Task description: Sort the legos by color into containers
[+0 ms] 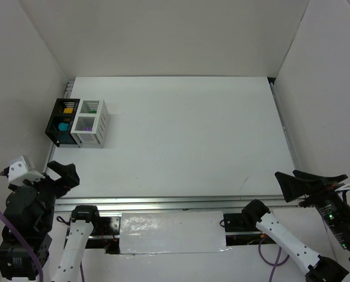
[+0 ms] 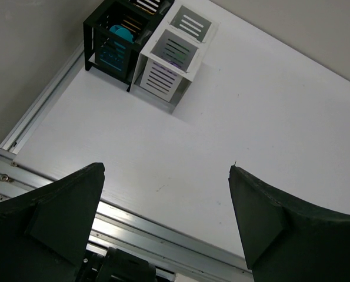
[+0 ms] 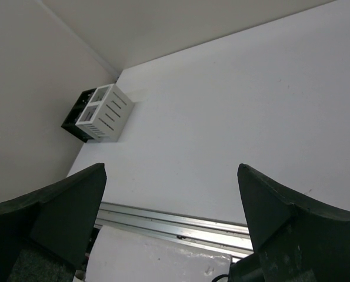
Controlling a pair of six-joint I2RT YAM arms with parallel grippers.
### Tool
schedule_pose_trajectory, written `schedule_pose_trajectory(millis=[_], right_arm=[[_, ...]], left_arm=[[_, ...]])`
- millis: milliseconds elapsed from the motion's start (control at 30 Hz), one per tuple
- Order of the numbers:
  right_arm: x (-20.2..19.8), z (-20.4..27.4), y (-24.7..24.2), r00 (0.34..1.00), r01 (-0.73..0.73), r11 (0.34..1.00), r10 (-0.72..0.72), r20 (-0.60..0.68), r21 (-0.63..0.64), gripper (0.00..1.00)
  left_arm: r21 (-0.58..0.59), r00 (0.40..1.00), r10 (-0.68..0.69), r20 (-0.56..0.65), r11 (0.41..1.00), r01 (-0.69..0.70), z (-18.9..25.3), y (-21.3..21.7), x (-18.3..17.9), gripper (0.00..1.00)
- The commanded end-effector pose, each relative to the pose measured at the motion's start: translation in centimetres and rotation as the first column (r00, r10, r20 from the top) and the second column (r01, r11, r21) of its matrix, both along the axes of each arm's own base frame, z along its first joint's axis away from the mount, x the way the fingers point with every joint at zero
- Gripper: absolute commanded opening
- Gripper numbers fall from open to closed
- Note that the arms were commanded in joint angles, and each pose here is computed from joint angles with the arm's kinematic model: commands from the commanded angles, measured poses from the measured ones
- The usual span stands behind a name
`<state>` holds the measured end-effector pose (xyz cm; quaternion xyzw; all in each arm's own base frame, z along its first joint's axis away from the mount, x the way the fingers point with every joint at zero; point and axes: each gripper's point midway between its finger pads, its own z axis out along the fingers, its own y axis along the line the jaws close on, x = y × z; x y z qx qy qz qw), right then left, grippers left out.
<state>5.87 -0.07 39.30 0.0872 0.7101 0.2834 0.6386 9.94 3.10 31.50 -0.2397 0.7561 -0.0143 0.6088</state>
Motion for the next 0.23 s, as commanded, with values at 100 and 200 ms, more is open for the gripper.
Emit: schedule_pose_trajectory(millis=[100,200], right_arm=[[0.07,-1.13,0.06,0.999,0.002,1.000,-0.002,-0.033,-0.009,1.00],[0.47,-1.01,0.51,0.999,-0.006,1.000,0.006,-0.036,-0.005,1.00]], left_arm=[[0.000,0.999,0.020,0.028,1.000,-0.020,0.44,0.35,0.09,1.00],[0.001,0.999,0.015,0.032,1.000,-0.015,0.41,0.27,0.03,1.00]])
